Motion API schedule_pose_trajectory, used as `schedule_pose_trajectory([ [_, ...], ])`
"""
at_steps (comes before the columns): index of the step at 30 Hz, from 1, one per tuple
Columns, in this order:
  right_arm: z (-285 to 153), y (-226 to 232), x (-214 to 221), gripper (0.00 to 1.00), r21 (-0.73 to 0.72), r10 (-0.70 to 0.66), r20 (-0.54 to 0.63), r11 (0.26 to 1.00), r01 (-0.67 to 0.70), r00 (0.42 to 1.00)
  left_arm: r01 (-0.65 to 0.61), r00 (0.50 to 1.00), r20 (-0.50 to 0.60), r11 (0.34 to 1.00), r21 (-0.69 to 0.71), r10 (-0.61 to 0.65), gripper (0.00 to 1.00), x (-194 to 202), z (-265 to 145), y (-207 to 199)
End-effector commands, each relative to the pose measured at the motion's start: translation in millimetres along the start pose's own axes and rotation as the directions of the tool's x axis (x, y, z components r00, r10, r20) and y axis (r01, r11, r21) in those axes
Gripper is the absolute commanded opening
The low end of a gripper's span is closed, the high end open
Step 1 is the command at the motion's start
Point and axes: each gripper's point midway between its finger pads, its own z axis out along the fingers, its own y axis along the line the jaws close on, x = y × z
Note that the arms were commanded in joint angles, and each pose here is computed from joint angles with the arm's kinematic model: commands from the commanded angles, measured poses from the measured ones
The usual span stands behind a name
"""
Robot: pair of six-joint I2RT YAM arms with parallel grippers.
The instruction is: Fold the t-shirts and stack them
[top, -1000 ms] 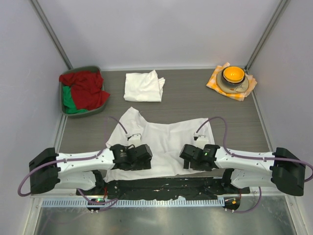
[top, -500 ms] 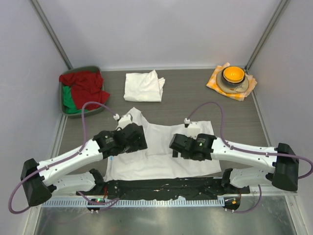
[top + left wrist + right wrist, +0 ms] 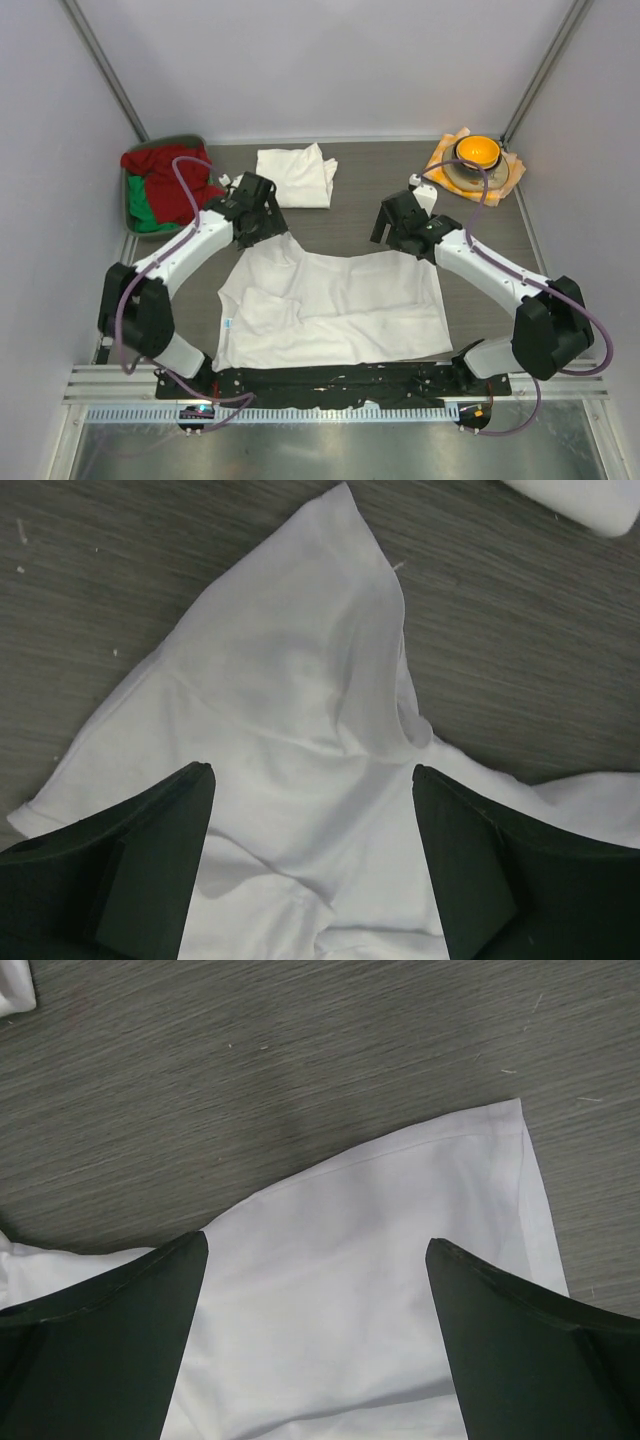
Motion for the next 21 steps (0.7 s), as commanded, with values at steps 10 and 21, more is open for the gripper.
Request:
schedule_pose_trajectory([
  [10,-25,0,-30,0.97,-0.108,-0.03,0.113,0.993,0.042,0.993,-0.048,0.999,-0.02,0.996,0.077,0.05,0.73,-79,110,-30],
  [21,-17,-3,-19,0.97,-0.097,-0.057,0.084,0.993,0.065,0.995,-0.031,0.995,-0.09,0.999,0.038,0.034,0.6,-83,143,-19],
])
